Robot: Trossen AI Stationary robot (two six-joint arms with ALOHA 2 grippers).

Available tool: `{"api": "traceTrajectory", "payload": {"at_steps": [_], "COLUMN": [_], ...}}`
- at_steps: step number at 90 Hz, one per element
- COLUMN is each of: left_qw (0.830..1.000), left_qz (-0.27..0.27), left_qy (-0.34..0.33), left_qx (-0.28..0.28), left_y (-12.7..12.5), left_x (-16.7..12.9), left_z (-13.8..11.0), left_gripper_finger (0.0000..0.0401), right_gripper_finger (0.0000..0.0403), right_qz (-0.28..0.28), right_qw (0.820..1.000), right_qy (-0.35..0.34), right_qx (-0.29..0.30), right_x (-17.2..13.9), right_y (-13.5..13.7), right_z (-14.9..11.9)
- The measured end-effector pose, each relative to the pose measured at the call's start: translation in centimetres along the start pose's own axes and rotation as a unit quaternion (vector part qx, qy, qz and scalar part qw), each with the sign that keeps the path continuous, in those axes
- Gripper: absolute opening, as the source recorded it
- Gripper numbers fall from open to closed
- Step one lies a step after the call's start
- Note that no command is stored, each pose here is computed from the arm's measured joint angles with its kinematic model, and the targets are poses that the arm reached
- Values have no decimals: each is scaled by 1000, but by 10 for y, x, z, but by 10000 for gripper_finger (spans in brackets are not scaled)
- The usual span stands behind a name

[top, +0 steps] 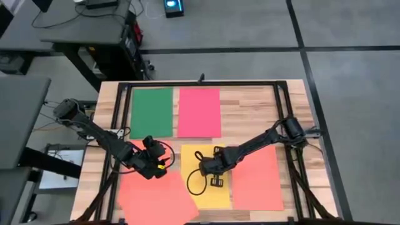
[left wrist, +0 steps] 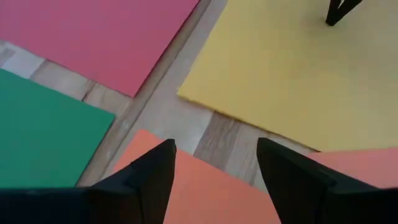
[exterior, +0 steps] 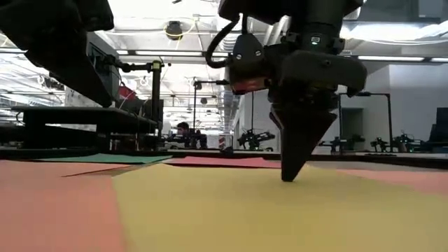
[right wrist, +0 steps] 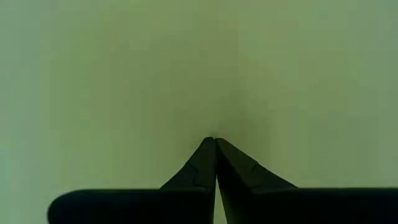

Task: Organize paper
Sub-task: Stack the orange paper on top of the orange paper

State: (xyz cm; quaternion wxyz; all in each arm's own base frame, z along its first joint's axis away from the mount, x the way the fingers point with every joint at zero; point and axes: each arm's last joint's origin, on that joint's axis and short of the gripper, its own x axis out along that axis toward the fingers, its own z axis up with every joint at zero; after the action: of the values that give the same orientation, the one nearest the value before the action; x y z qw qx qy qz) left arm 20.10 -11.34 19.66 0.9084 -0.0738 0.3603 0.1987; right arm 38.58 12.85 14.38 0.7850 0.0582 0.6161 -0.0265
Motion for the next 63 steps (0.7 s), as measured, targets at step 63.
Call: {"api": "traceTrajectory", "payload": {"at_steps": [63], "left_qw": [993], "left_qz": [-78], "left_qy": [84], "left_qx": [-22], "left_y": [-7], "left_x": [-4], "left_z": [-8], "left_gripper_finger": [210], "right_gripper_finger": [0], "right_qz": [74], "right_qw": [978], "right_qy": [-190], "right_qx": [-31], "right_x": [-37], "right_y": [36], "right_z": [44]}}
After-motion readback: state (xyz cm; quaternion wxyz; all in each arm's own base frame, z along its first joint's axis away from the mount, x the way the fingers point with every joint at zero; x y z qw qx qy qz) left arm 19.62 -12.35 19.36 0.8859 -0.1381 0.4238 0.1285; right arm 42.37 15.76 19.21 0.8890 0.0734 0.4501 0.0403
